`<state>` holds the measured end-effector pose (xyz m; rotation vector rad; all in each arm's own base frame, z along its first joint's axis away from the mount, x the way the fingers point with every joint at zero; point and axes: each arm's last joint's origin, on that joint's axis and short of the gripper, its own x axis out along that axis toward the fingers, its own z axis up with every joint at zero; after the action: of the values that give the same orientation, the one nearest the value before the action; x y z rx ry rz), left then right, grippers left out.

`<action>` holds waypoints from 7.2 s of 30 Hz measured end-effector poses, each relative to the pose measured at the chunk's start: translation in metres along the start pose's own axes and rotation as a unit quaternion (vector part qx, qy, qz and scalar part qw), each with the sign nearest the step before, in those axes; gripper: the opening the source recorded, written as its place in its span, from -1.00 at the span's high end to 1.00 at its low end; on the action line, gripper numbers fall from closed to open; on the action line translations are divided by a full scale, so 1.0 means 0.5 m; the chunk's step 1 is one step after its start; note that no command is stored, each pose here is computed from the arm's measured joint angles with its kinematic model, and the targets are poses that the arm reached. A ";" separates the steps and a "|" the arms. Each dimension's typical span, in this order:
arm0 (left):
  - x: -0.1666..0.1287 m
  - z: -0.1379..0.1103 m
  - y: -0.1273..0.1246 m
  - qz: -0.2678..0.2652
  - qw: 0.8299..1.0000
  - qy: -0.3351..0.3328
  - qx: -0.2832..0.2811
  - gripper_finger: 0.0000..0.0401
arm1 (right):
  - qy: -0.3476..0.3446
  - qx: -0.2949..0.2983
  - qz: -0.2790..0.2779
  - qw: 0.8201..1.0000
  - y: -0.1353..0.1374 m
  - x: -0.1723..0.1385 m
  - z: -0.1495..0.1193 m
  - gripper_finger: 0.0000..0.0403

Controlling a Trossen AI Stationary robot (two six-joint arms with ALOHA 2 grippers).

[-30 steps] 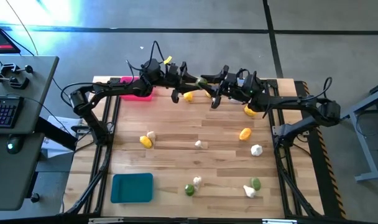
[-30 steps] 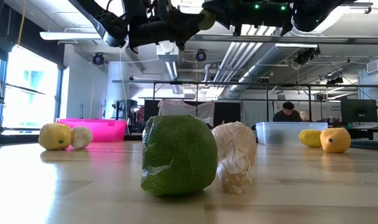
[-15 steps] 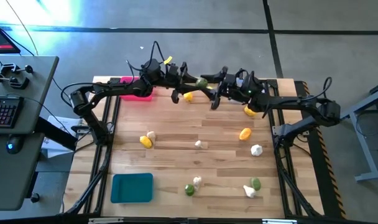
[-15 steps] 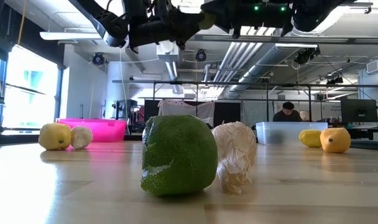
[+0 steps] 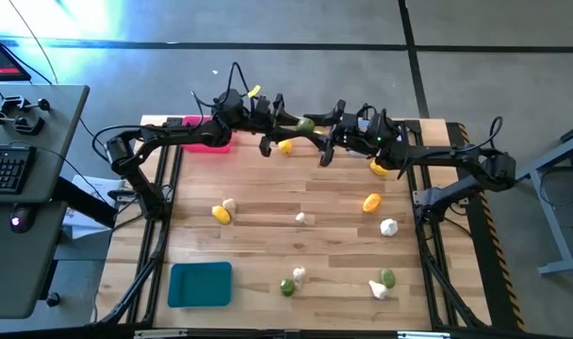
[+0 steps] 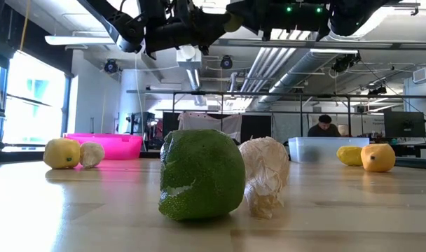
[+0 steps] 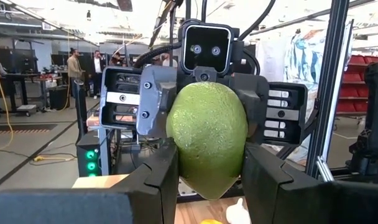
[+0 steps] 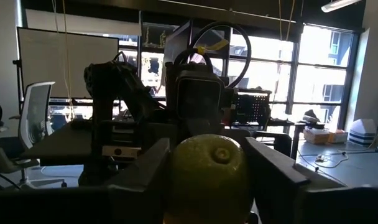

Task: Sort produce into baskets
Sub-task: Put the top center lime into the transparent bin, then put the right lime into the transparent bin

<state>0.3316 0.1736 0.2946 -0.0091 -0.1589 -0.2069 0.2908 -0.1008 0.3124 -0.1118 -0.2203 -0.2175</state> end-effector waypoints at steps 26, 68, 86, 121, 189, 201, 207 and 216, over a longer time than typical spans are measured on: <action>-0.015 -0.055 0.013 0.077 0.993 0.094 0.006 -0.04 | 0.055 -0.004 -0.056 0.997 -0.009 -0.012 -0.004 0.36; -0.078 -0.135 0.017 0.128 0.981 0.146 0.008 -0.04 | 0.496 0.095 -0.481 0.716 -0.299 -0.217 -0.231 0.37; -0.079 -0.135 0.017 0.128 0.981 0.146 0.009 -0.04 | 0.505 0.102 -0.496 0.699 -0.301 -0.223 -0.278 0.22; -0.080 -0.141 0.016 0.126 0.979 0.158 -0.015 -0.04 | 0.506 0.108 -0.390 0.761 -0.113 -0.234 -0.097 0.87; 0.015 -0.168 -0.121 0.008 0.982 0.190 -0.009 0.95 | 0.713 0.323 -0.456 0.424 0.559 -0.370 -0.153 -0.29; 0.019 -0.169 -0.126 0.026 0.981 0.193 -0.012 0.96 | 0.723 0.337 -0.416 0.437 0.555 -0.387 -0.199 0.01; 0.019 -0.167 -0.124 0.030 0.982 0.187 -0.011 0.99 | 0.725 0.335 -0.392 0.457 0.548 -0.385 -0.182 0.49; 0.018 -0.146 -0.107 0.050 0.989 0.138 -0.016 1.00 | 0.656 0.363 -0.347 0.563 0.493 -0.360 -0.109 0.49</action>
<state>0.3405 0.1173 0.2236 -0.0205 0.1205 -0.1097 0.1861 0.1673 0.1973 1.0058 1.2163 -0.9247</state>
